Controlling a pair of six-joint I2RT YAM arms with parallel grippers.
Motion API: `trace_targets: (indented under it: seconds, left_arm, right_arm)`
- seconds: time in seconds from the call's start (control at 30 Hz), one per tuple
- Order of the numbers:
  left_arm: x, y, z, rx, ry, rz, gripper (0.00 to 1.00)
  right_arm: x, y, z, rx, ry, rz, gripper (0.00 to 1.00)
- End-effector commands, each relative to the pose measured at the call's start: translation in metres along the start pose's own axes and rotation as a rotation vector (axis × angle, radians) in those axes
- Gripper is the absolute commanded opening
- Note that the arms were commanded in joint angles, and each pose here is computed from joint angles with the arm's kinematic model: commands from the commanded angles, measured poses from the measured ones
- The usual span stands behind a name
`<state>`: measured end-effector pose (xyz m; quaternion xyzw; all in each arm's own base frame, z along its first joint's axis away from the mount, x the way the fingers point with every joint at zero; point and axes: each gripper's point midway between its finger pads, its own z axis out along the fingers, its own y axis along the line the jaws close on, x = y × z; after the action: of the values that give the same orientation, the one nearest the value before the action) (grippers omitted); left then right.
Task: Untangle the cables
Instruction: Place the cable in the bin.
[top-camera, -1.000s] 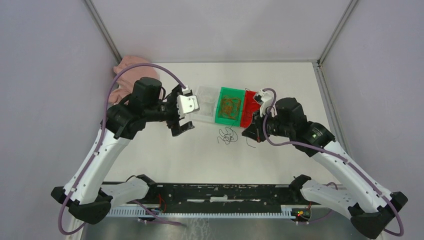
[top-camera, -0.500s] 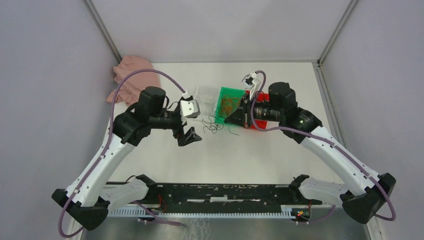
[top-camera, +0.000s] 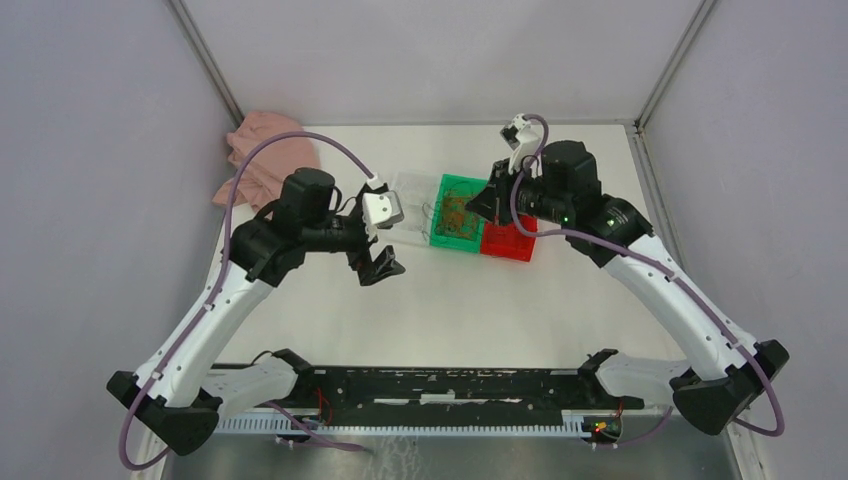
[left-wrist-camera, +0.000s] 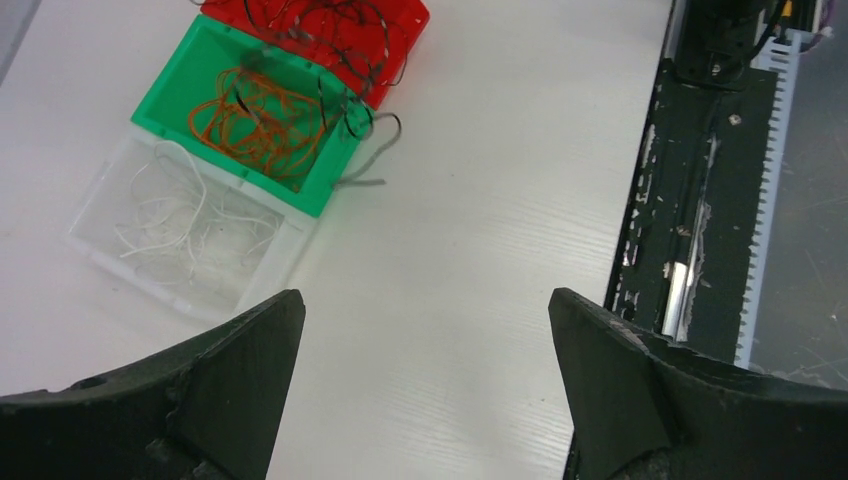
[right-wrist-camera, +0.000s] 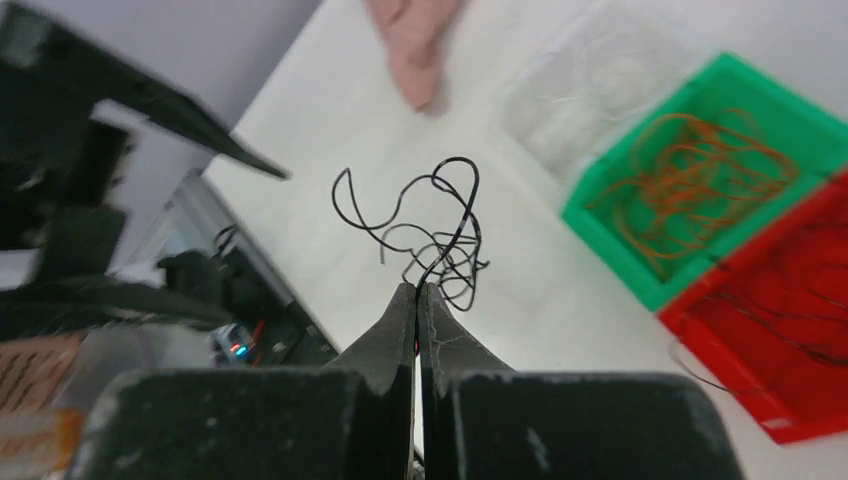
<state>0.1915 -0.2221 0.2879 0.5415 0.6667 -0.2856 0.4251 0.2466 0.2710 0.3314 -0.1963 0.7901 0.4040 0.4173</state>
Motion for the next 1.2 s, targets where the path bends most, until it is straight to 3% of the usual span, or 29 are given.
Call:
trace_targets:
  seconds: [0.0, 0.13, 0.33, 0.87, 0.93, 1.03, 1.17]
  left_arm:
    - [-0.004, 0.023, -0.009, -0.129, 0.041, -0.033, 0.99]
    - [0.002, 0.034, -0.014, -0.180, 0.077, -0.028, 0.99]
    - [-0.001, 0.038, -0.022, -0.211, 0.062, -0.012, 0.99]
    - [0.031, 0.085, -0.030, -0.309, 0.079, -0.099, 0.99]
    - [0.038, 0.091, -0.031, -0.320, 0.085, -0.116, 0.99]
    - [0.052, 0.103, -0.034, -0.347, 0.089, -0.149, 0.99]
    - [0.071, 0.123, -0.038, -0.397, 0.090, -0.200, 0.99]
  right_arm:
    - [-0.016, -0.093, -0.020, 0.443, -0.026, -0.020, 0.00]
    - [-0.016, -0.153, -0.031, 0.660, -0.011, -0.015, 0.00]
    - [-0.010, -0.219, -0.031, 0.854, 0.068, -0.011, 0.00]
    - [0.093, -0.297, 0.056, 0.801, 0.395, 0.198, 0.02]
    - [0.100, -0.305, 0.055, 0.832, 0.423, 0.176, 0.07]
    - [0.097, -0.310, 0.045, 0.892, 0.428, 0.146, 0.26]
    - [0.054, -0.293, 0.022, 0.931, 0.302, 0.099, 0.50]
